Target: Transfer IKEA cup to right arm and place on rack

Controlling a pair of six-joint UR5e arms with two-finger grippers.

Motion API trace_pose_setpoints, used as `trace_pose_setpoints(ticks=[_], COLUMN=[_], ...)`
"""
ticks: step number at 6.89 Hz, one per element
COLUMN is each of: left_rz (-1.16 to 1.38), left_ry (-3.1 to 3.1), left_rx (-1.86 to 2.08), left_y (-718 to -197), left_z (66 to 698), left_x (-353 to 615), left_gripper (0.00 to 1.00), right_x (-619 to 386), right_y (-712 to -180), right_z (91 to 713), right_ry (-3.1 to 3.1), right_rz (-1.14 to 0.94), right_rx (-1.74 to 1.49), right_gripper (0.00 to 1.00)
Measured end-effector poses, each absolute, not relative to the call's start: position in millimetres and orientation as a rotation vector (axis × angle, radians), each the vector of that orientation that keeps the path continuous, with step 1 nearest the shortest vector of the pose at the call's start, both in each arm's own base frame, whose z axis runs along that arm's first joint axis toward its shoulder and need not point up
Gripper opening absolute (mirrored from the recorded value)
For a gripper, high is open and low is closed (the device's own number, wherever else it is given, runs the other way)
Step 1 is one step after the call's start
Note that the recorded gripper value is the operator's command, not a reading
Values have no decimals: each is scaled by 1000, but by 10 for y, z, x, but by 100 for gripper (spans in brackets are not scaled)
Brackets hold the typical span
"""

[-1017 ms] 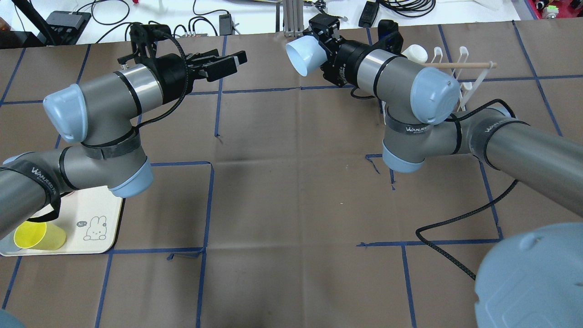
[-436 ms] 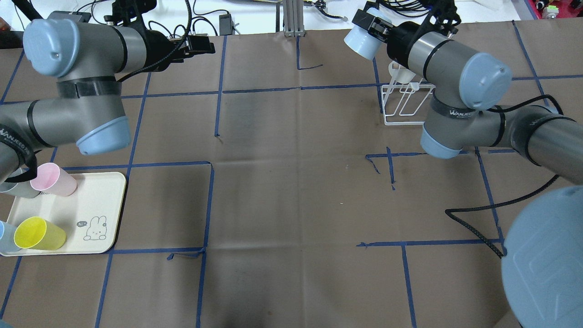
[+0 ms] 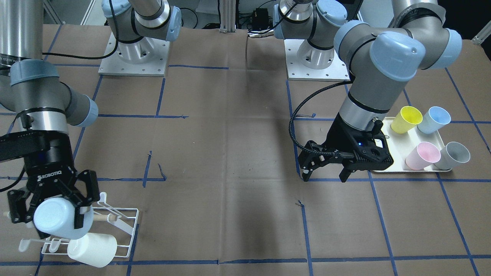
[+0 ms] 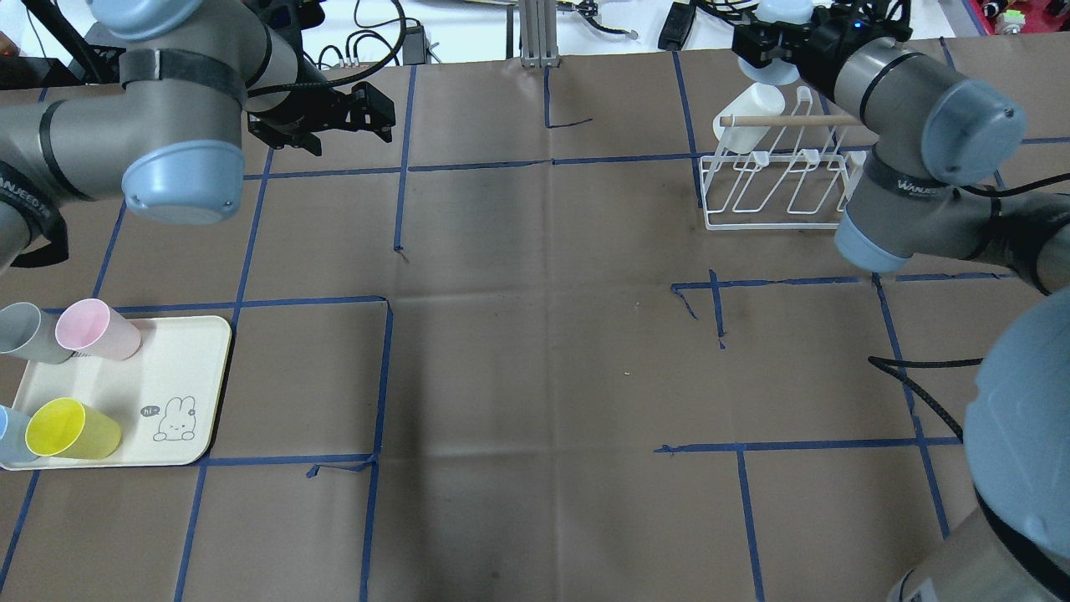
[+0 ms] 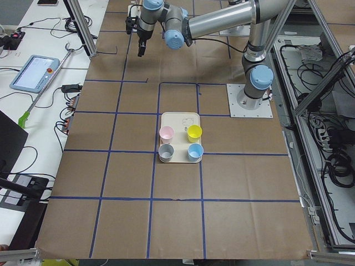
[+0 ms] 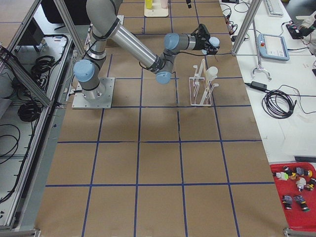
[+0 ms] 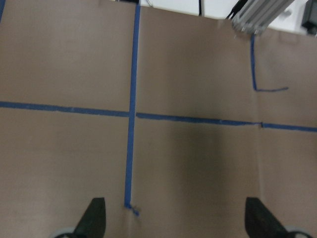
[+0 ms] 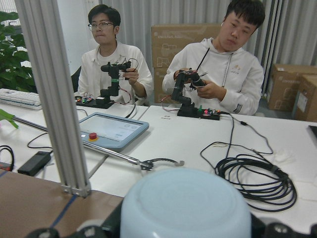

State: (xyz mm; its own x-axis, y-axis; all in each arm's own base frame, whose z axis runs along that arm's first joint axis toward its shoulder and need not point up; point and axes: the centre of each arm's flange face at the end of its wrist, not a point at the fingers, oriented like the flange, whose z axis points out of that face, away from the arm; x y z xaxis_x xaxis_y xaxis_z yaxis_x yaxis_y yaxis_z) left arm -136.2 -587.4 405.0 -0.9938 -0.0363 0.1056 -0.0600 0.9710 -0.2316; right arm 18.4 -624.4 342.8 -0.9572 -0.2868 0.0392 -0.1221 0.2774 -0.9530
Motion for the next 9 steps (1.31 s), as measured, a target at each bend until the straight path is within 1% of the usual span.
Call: trace_pose_setpoints(ticks=[2, 3, 5, 7, 9], left_rz=[90, 26, -1, -15, -14], left_ry=[-3109, -3142, -3152, -3148, -3149], left_rx=[36, -11, -63, -72, -73], left_y=[-5565, -5415, -5266, -5191, -5133], left_z=[4536, 4731, 4854, 4822, 4787], left_x=[-1370, -1304, -1234, -1232, -1229], left_gripper=[98, 99, 99, 99, 99], right_x=[-400, -608, -801, -771, -754], right_y=[-6589, -6698, -6730, -6622, -6571], right_z=[3295, 3197, 2971, 2729, 2639], right_ry=[2440, 2448, 2459, 2472, 2476], right_rz=[-1862, -1876, -1845, -1804, -1792], right_rx=[-427, -417, -395, -382, -378], right_gripper=[5, 5, 5, 5, 5])
